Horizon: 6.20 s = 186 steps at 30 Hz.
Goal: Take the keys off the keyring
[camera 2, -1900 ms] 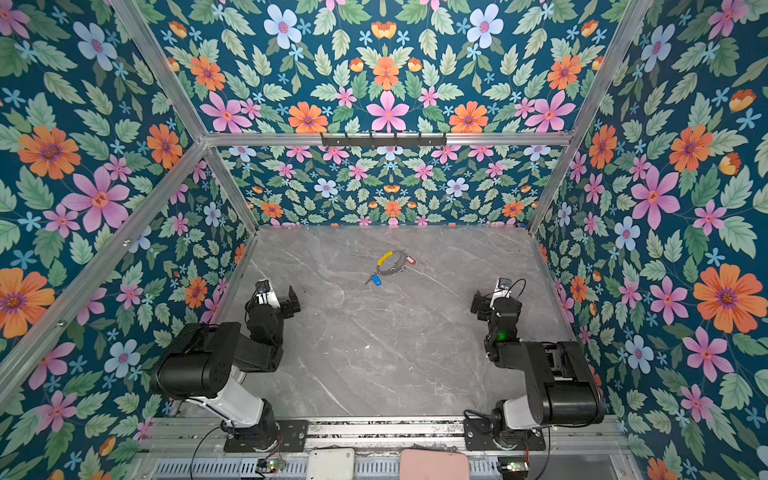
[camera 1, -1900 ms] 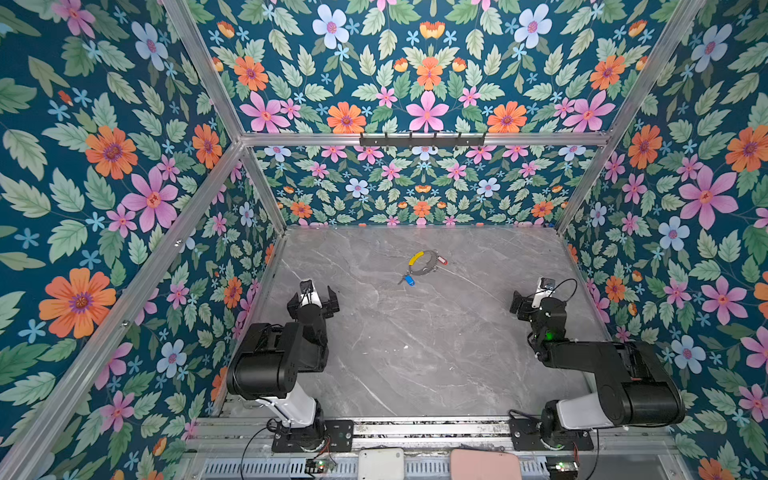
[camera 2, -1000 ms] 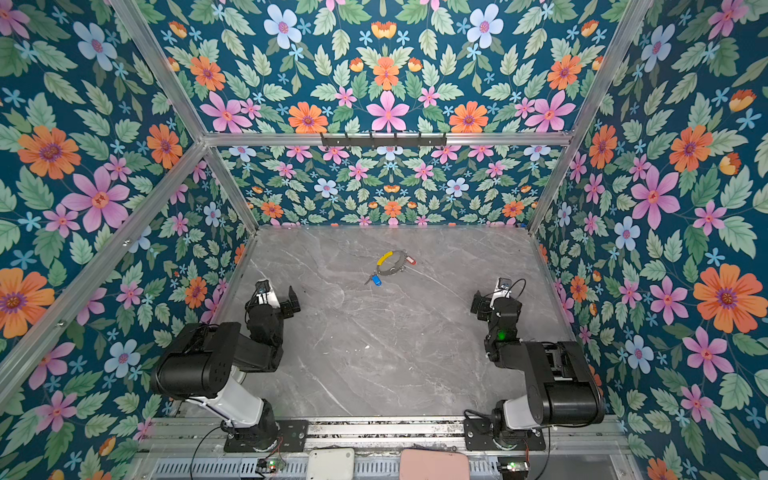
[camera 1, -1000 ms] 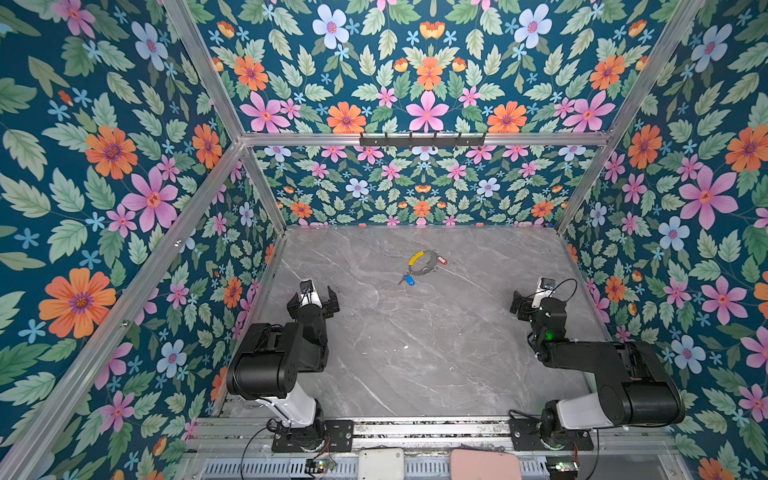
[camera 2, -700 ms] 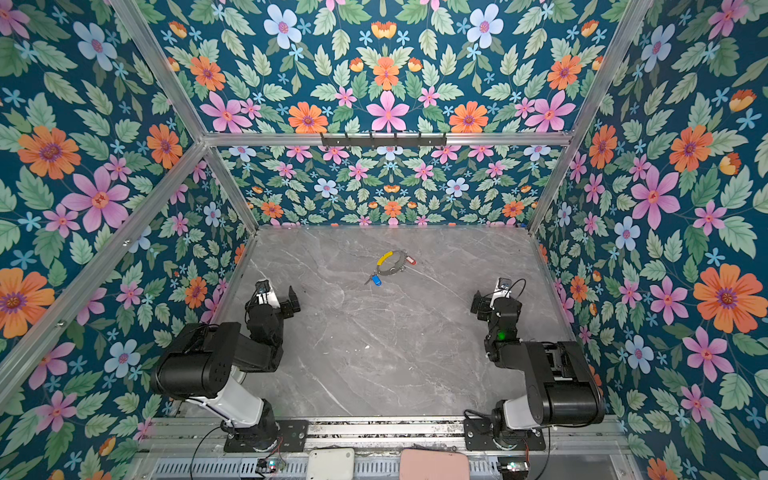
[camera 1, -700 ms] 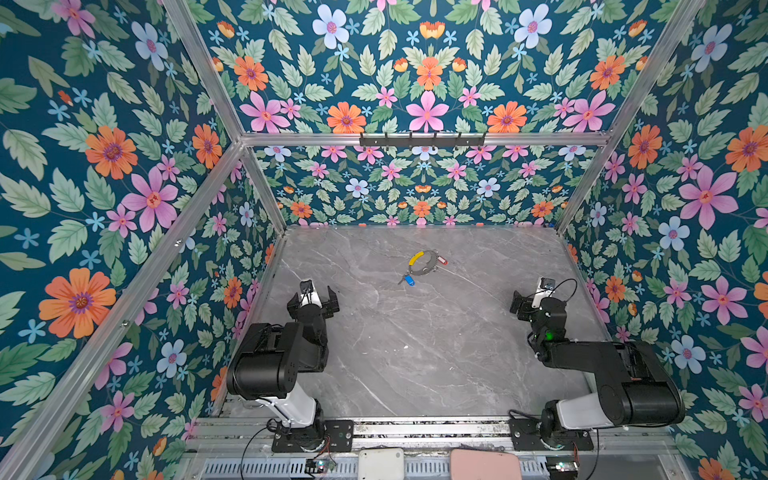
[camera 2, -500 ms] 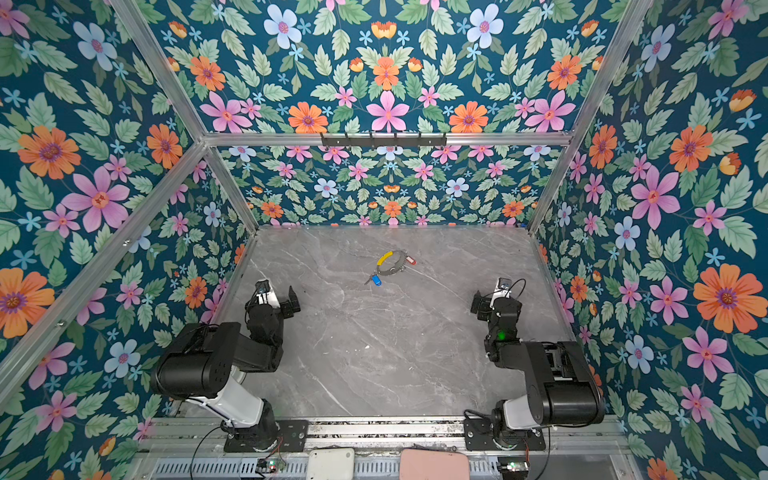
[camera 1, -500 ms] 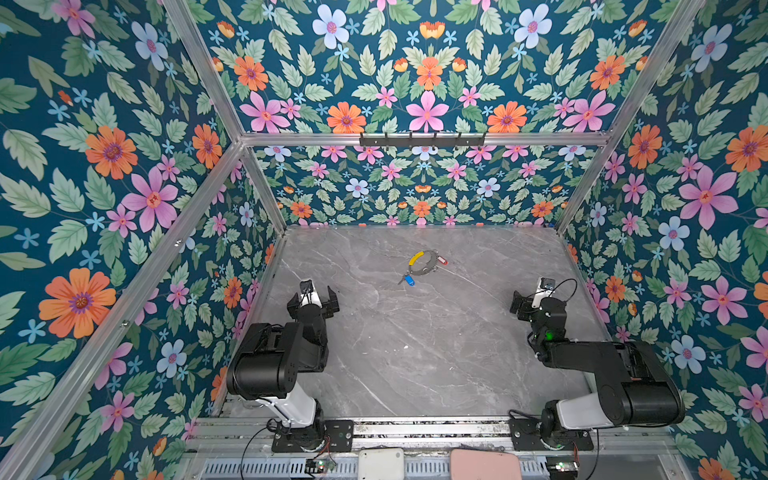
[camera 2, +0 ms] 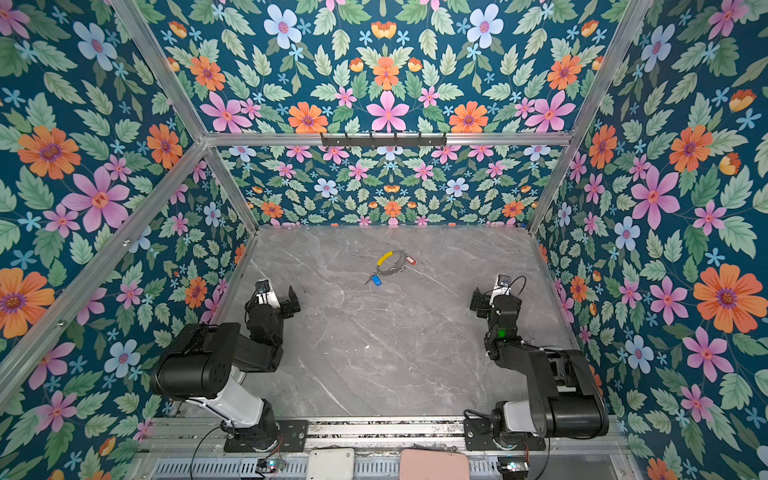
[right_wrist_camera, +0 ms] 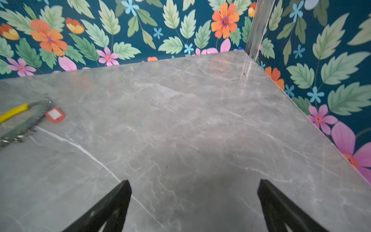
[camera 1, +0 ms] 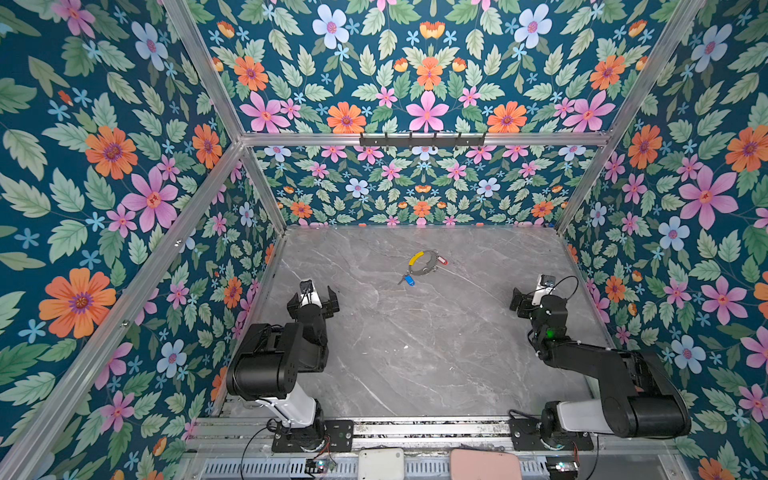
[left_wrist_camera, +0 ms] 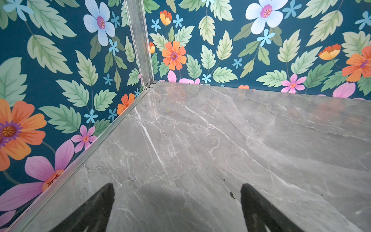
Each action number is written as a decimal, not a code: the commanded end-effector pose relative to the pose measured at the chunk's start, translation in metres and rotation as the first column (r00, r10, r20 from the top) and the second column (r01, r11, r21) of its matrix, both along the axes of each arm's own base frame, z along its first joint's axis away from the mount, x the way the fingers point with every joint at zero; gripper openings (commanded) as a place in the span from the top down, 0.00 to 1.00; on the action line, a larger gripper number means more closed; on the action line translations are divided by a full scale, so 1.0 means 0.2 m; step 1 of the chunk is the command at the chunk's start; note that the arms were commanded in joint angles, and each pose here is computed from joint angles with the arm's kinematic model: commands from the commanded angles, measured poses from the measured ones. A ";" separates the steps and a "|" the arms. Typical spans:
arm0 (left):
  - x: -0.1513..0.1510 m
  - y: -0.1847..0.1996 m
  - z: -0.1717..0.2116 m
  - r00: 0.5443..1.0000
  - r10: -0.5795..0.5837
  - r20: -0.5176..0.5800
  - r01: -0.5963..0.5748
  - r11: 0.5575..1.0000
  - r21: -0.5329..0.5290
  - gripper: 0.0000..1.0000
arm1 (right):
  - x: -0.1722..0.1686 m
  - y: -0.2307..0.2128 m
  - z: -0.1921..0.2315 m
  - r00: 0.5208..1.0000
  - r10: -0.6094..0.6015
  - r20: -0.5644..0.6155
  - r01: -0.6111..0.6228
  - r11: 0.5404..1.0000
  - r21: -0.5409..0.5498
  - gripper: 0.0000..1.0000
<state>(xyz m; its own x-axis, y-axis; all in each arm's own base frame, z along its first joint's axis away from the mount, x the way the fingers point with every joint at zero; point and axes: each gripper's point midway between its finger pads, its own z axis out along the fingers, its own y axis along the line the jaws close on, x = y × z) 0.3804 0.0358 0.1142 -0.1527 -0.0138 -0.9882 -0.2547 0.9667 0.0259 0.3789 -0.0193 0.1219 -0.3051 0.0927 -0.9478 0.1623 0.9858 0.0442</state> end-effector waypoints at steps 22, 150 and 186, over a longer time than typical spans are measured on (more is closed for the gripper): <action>-0.13 0.16 0.41 0.933 0.354 0.067 -0.252 0.772 -0.584 0.00 | -0.01 0.11 0.18 0.965 -0.154 -0.213 0.242 0.833 0.497 0.06; -0.49 -1.74 -0.05 0.574 -0.766 -0.289 0.447 0.589 -0.673 1.00 | -0.21 1.59 -0.22 0.750 0.616 -0.239 -0.051 0.413 0.909 0.47; -0.54 -1.49 0.26 0.543 -0.835 0.089 0.559 0.280 -0.781 0.48 | -0.24 1.58 0.22 0.655 0.756 0.025 -0.394 0.313 0.864 1.00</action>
<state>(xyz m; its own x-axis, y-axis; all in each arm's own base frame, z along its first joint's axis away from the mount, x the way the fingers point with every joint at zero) 0.2759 -0.2491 0.1238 -0.7462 -0.3080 -0.5902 0.2868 0.6514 -0.7025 0.3387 0.2928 0.1418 -0.8515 0.4154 -0.3199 -0.1249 0.4318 0.8933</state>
